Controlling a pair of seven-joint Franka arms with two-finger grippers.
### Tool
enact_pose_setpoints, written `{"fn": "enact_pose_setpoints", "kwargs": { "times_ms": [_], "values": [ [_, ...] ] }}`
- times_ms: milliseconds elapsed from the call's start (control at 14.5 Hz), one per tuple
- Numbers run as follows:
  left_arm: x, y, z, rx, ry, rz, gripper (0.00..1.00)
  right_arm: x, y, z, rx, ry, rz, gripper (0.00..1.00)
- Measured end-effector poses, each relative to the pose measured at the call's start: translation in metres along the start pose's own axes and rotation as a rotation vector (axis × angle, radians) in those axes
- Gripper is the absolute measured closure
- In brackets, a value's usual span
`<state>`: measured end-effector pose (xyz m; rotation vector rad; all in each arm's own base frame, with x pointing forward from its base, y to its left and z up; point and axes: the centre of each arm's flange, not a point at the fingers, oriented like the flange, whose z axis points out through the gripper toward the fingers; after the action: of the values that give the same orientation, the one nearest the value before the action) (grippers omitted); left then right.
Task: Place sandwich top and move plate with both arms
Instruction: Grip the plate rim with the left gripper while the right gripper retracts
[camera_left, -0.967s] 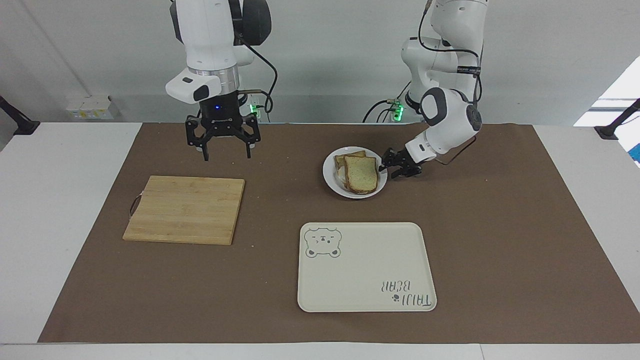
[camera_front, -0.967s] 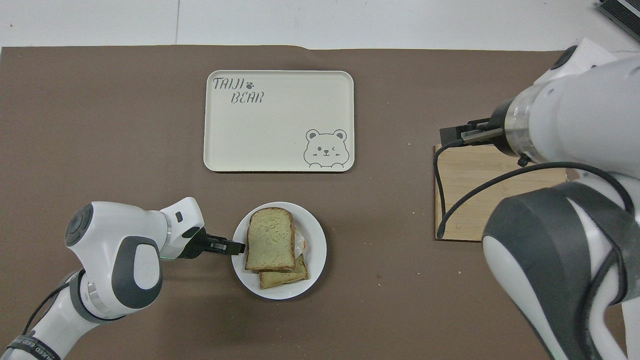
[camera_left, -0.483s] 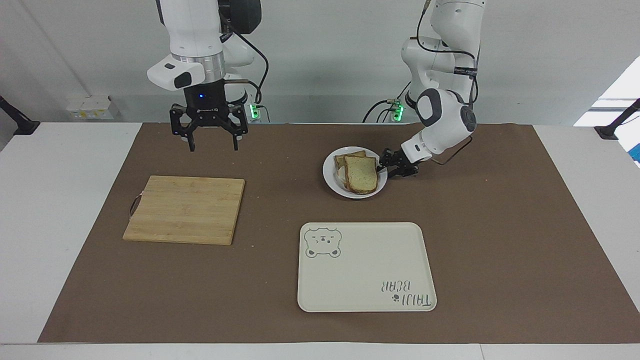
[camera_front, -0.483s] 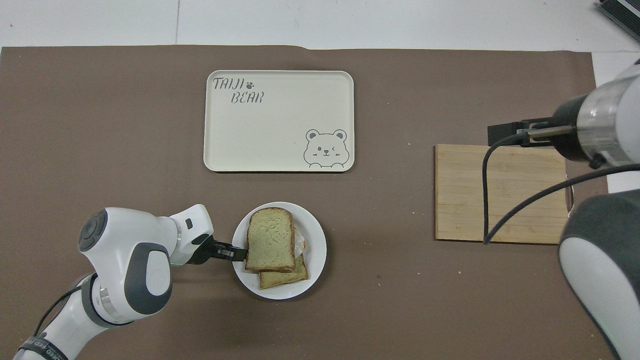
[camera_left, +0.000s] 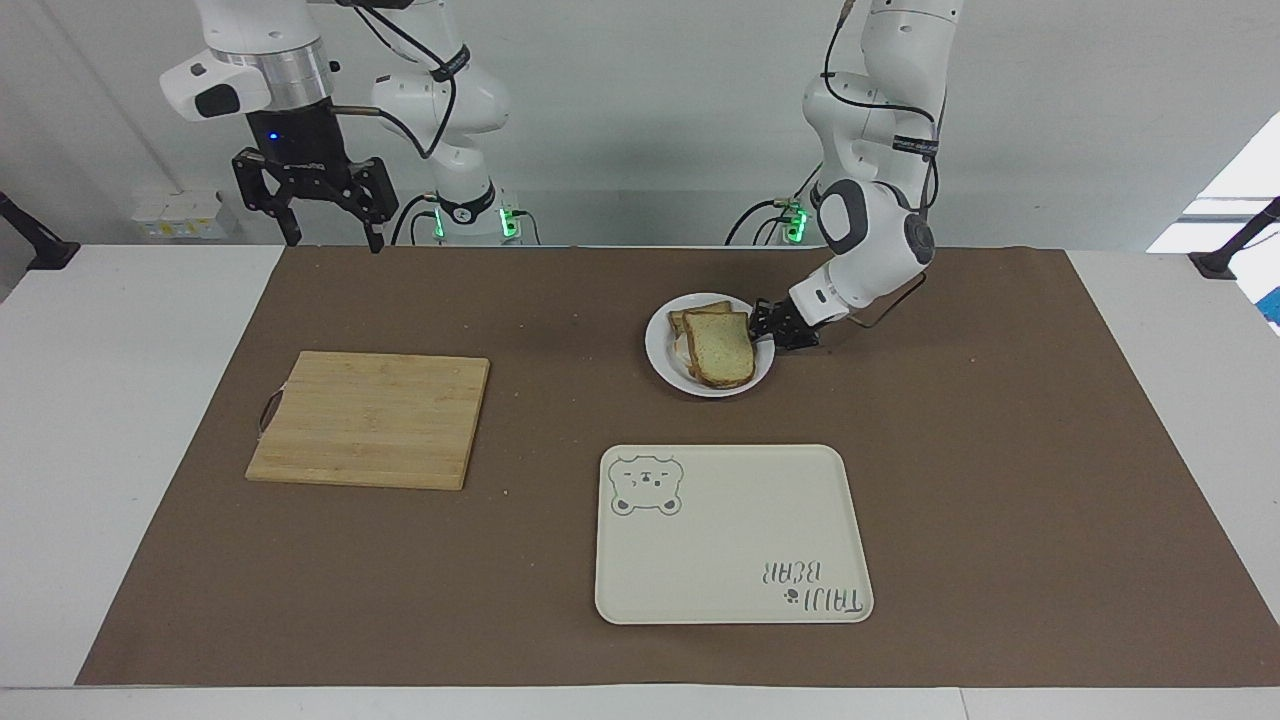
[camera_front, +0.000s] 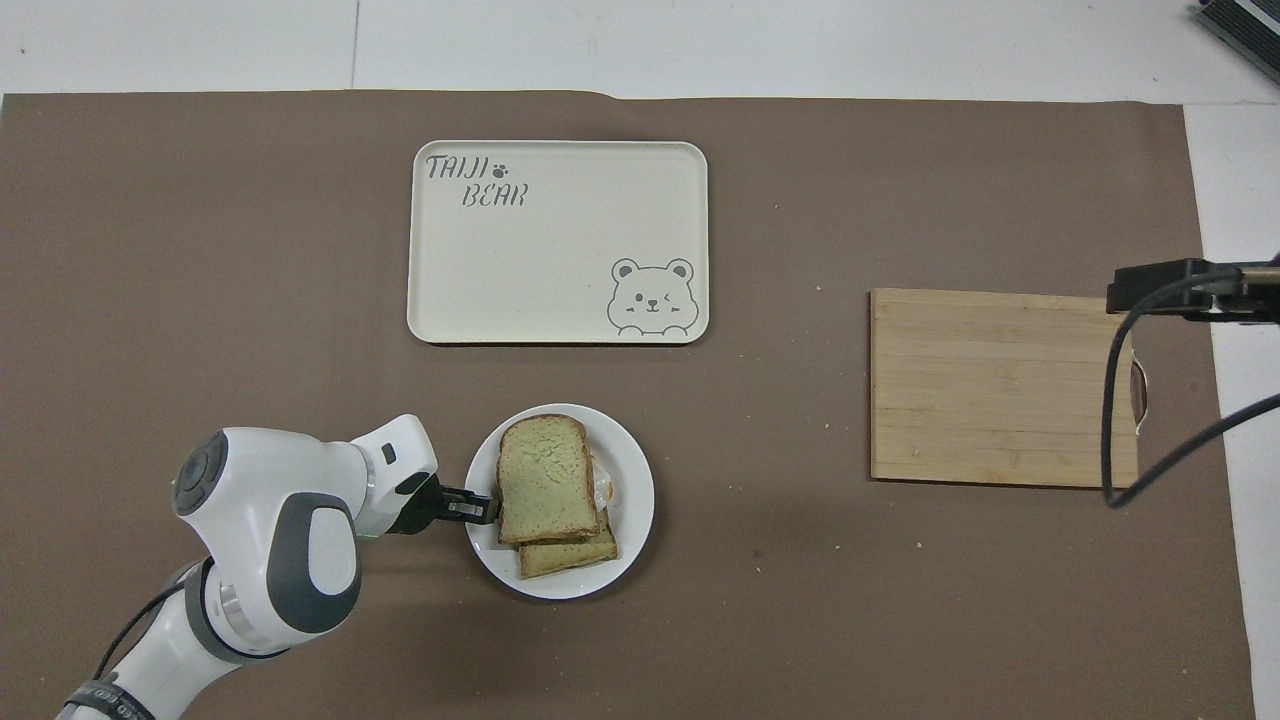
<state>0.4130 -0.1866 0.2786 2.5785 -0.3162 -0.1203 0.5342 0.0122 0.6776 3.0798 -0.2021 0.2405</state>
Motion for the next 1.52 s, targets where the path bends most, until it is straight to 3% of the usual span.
{"fn": "enact_pose_setpoints", "kwargs": {
  "times_ms": [69, 345, 829, 1520],
  "values": [
    [0.001, 0.002, -0.001, -0.007, 0.009, -0.004, 0.89, 0.000, 0.011, 0.001, -0.003, -0.010, 0.020, 0.00],
    [0.002, 0.001, -0.001, -0.014, 0.014, -0.014, 0.89, 0.001, 0.053, 0.004, -0.011, -0.035, 0.092, 0.00],
    [0.025, -0.017, -0.020, -0.075, 0.028, -0.054, 0.91, -0.016, 0.089, 0.017, -0.015, -0.083, 0.088, 0.00],
    [0.052, -0.027, -0.062, -0.228, 0.041, -0.091, 0.91, -0.024, 0.041, 0.031, -0.006, -0.113, -0.043, 0.00]
  ]
}}
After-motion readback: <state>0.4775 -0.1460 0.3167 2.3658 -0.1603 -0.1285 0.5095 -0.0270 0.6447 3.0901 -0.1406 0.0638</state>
